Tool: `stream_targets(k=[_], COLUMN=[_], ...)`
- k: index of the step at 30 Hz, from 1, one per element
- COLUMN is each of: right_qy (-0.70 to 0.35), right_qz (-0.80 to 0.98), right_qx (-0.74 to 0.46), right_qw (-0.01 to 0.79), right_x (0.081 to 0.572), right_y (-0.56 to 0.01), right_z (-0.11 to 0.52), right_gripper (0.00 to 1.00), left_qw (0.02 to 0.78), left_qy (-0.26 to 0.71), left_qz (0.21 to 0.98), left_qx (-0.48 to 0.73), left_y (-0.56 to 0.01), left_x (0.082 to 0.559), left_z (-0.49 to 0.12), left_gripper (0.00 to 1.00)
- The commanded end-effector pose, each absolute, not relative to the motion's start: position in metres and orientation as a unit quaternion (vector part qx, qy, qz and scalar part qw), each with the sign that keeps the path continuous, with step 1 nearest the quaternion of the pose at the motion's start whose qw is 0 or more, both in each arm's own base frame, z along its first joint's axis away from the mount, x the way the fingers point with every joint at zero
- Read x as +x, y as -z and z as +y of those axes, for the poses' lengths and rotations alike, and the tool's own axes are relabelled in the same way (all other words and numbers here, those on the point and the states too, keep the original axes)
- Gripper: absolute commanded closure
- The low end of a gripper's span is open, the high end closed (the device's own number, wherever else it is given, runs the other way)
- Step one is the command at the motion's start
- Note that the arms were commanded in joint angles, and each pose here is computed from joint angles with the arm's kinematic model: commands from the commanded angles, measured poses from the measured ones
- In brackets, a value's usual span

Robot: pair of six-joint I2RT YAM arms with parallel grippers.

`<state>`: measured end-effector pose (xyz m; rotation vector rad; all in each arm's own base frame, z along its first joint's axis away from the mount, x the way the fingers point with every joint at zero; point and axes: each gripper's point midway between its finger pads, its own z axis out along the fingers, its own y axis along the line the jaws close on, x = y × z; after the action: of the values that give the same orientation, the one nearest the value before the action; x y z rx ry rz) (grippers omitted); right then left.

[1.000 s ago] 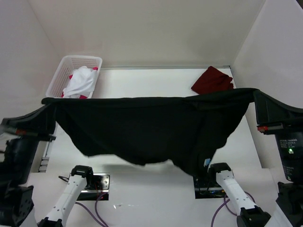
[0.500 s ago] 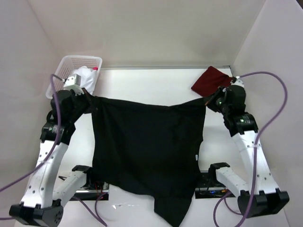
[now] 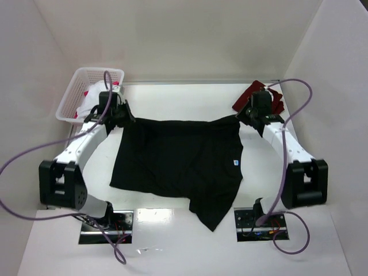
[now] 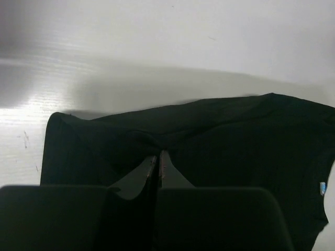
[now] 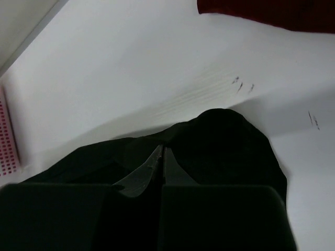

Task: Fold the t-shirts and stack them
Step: Fold the flattened tshirt in 1/3 of the way

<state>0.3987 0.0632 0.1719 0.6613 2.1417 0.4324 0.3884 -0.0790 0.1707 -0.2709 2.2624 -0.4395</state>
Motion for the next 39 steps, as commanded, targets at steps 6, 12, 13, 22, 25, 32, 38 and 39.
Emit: stream_targets(k=[6,12,13,22,25,32,38,39], right_qy=[-0.164,-0.169,-0.163,-0.162,-0.175,-0.187,-0.215,-0.214], right_qz=[0.822,0.817,0.826,0.826,0.827,0.83,0.823,0.823], right_qx=[0.272,0.272,0.272,0.264,0.262,0.272,0.279,0.28], right_qw=[0.473,0.48,0.466,0.471,0.466,0.45,0.446,0.446], right_x=[0.496,0.544,0.549,0.583,0.577,0.532,0.485,0.479], right_y=[-0.19,-0.188,-0.172,-0.175,-0.173,-0.166,-0.176,-0.176], right_z=[0.058,0.059,0.055,0.053,0.058,0.06,0.065,0.065], right_gripper=[1.0,1.0,1.0,1.0,1.0,1.0,1.0,1.0], left_qw=[0.431,0.439,0.439,0.441,0.428,0.412,0.386,0.372], left_qy=[0.149,0.083,0.073,0.006,0.001,0.008,-0.003,-0.01], left_qz=[0.881,0.883,0.884,0.885,0.892,0.901,0.91,0.914], left_qx=[-0.126,-0.141,-0.14,-0.149,-0.145,-0.139,-0.154,-0.162], left_y=[-0.17,-0.148,-0.146,-0.127,-0.113,-0.109,-0.095,-0.083], left_x=[0.485,0.538,0.543,0.572,0.568,0.538,0.495,0.483], left_z=[-0.077,-0.058,-0.055,-0.034,-0.033,-0.034,-0.028,-0.025], left_gripper=[1.0,1.0,1.0,1.0,1.0,1.0,1.0,1.0])
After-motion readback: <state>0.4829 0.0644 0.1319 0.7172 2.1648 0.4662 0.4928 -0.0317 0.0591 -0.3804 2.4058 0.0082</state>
